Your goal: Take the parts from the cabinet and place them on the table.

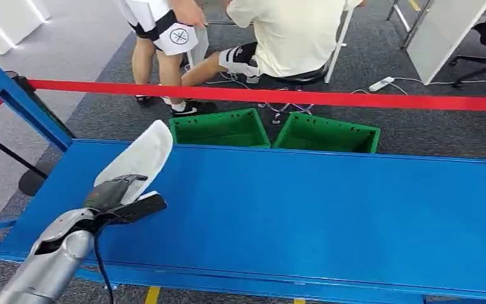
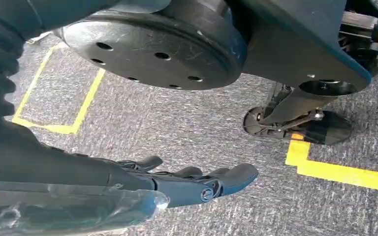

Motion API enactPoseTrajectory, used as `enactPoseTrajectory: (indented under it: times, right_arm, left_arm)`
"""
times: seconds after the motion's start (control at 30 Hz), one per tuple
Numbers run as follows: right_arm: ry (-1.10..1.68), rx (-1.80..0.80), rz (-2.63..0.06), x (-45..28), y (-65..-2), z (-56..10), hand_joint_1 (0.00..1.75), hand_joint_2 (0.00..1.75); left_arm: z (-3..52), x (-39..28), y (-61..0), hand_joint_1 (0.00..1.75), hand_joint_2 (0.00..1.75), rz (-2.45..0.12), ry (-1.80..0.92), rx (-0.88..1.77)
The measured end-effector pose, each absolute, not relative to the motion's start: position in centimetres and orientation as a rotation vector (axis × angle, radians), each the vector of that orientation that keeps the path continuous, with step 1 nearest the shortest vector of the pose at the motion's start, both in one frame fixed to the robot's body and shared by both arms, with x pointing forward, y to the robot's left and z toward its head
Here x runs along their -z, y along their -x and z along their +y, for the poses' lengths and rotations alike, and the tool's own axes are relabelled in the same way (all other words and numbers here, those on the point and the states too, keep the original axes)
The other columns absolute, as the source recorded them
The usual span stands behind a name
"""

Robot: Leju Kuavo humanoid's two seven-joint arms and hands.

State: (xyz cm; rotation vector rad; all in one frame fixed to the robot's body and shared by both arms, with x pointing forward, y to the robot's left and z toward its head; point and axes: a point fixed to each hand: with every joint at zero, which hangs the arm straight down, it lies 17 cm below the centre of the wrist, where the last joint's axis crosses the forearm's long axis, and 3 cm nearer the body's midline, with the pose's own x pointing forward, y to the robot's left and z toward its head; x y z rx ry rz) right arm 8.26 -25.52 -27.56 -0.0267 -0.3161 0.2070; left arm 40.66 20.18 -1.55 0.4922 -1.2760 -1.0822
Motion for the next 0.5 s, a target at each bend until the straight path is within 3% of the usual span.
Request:
enactPoseTrajectory:
  times: [0.5]
  right_arm:
    - [0.03, -0.204, -0.314, 27.6, -8.2, -25.6, 0.0, 1.75]
  left_arm:
    - [20.1, -0.1, -41.1, 1.75, 1.75, -1.332, -0.534, 1.064]
